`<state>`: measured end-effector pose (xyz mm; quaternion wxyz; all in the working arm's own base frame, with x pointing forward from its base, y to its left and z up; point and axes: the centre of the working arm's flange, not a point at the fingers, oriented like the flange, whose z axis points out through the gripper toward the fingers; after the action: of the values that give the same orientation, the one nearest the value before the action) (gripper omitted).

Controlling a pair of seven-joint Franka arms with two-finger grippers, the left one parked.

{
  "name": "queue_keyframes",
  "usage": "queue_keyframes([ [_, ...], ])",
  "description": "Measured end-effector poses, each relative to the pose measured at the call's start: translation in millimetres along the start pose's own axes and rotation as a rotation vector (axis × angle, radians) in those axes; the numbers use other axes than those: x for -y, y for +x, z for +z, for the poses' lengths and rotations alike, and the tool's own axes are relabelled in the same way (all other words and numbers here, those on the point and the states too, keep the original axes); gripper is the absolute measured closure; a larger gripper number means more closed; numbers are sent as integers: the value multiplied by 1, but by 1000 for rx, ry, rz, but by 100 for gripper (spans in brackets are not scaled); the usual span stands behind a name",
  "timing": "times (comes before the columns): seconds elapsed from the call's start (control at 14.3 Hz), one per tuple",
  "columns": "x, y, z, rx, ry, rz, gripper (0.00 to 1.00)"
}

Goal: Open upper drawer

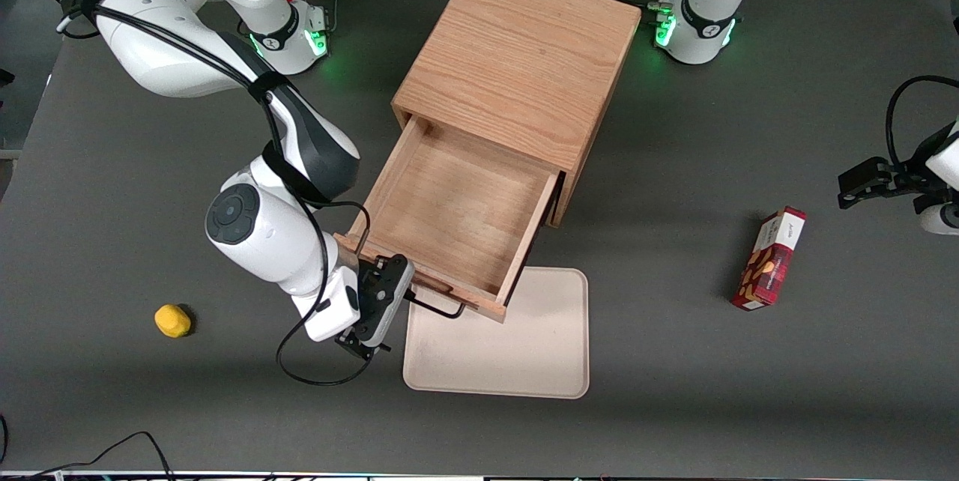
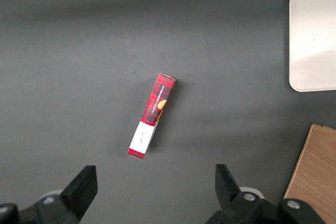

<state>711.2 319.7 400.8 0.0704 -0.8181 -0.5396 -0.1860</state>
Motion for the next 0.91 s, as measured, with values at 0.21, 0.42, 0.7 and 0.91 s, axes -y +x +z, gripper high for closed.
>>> queue_keyframes([
  [0.21, -3, 9, -24, -24, -15, 89, 0],
  [0.42, -5, 19, -87, -42, -8, 200, 0],
  [0.7, -14, -10, -180, 55, 17, 389, 0],
  [0.91, -21, -67, -290, 205, -119, 583, 0],
])
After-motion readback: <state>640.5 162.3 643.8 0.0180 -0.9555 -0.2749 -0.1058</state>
